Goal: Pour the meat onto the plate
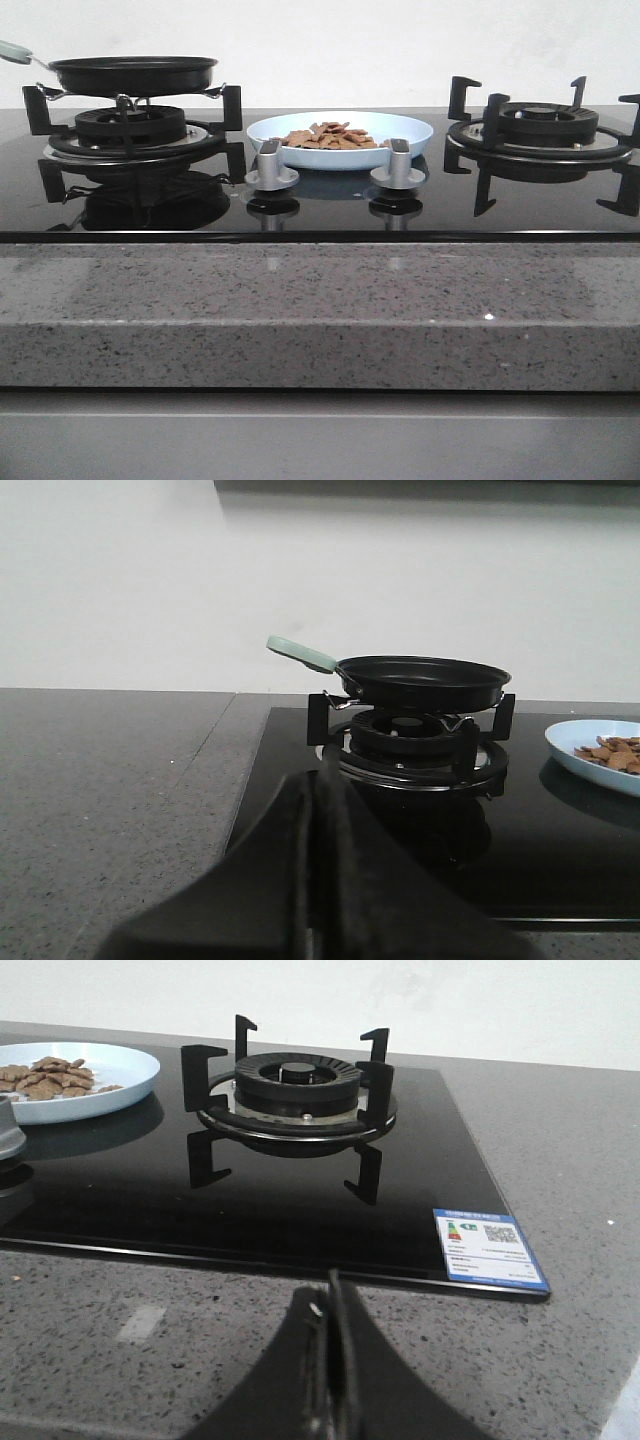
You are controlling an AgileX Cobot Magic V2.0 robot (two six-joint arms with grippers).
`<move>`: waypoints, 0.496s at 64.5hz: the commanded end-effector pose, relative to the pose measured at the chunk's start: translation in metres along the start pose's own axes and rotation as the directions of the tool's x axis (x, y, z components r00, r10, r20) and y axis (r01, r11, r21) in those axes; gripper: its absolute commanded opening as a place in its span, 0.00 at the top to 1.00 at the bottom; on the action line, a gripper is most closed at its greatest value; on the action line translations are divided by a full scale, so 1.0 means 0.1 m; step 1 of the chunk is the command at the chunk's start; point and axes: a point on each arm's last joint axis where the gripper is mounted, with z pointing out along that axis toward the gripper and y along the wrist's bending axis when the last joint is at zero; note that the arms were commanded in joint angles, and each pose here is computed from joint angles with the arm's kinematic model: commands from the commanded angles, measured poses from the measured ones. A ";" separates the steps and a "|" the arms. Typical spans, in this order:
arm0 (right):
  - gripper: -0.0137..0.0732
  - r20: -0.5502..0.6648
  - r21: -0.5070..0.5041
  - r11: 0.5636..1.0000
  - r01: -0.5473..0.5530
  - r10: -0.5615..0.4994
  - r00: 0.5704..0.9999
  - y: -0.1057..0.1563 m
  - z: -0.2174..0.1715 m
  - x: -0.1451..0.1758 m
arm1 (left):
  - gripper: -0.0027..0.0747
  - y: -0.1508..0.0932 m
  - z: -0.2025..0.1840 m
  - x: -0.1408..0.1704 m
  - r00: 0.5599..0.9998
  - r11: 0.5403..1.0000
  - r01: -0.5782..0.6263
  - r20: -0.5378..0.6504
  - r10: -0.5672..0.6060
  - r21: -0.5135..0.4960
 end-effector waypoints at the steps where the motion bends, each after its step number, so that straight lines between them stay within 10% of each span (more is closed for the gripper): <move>1: 0.97 0.123 0.028 1.000 0.005 -0.008 0.992 -0.02 -0.02 -0.11 | 0.99 0.00 -0.02 -0.07 0.995 1.000 0.008 0.096 -0.007 -0.001; 32: 0.97 0.144 0.024 0.998 -0.057 0.053 0.988 -0.03 -0.02 -0.13 | 0.99 0.00 -0.02 -0.07 0.995 1.000 0.008 0.096 -0.007 -0.001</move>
